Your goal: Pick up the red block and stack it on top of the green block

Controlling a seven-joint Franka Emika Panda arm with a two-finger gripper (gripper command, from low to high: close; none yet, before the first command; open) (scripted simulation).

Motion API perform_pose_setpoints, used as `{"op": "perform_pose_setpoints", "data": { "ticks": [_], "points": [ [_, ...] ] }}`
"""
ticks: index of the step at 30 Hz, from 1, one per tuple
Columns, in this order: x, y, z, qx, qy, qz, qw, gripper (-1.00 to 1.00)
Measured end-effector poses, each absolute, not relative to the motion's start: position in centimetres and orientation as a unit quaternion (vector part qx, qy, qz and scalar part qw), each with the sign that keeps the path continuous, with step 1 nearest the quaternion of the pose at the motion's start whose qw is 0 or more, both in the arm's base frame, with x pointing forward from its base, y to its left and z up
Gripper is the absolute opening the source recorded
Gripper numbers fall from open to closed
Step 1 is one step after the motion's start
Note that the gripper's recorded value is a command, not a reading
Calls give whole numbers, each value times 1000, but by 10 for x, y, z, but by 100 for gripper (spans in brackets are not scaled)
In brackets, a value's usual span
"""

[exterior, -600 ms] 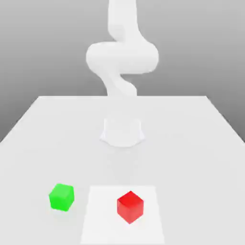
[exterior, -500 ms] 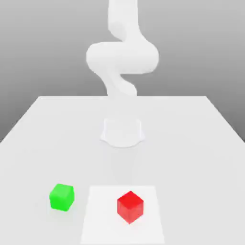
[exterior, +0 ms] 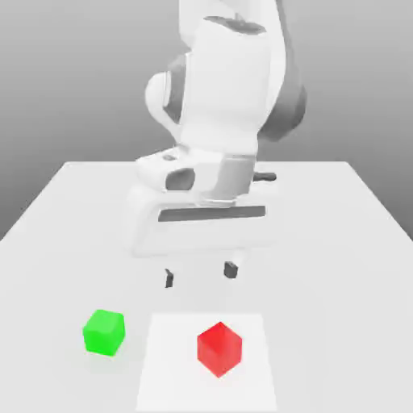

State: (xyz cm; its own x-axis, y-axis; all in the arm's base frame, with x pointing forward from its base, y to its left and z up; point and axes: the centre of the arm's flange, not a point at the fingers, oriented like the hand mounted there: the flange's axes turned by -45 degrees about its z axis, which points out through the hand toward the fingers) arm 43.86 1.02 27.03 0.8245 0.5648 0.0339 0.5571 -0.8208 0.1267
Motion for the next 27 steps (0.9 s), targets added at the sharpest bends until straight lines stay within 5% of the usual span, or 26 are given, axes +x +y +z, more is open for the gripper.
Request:
{"op": "perform_pose_setpoints", "data": {
  "ticks": [4,12,13,20,27],
  "points": [
    [415,20,214,939,345,5,7,0],
    [413,21,156,937,349,3,-1,0],
    [411,21,148,937,350,1,-1,-100],
    [411,21,146,937,350,1,0,-100],
    [413,21,192,937,349,3,0,-100]
  ]
}}
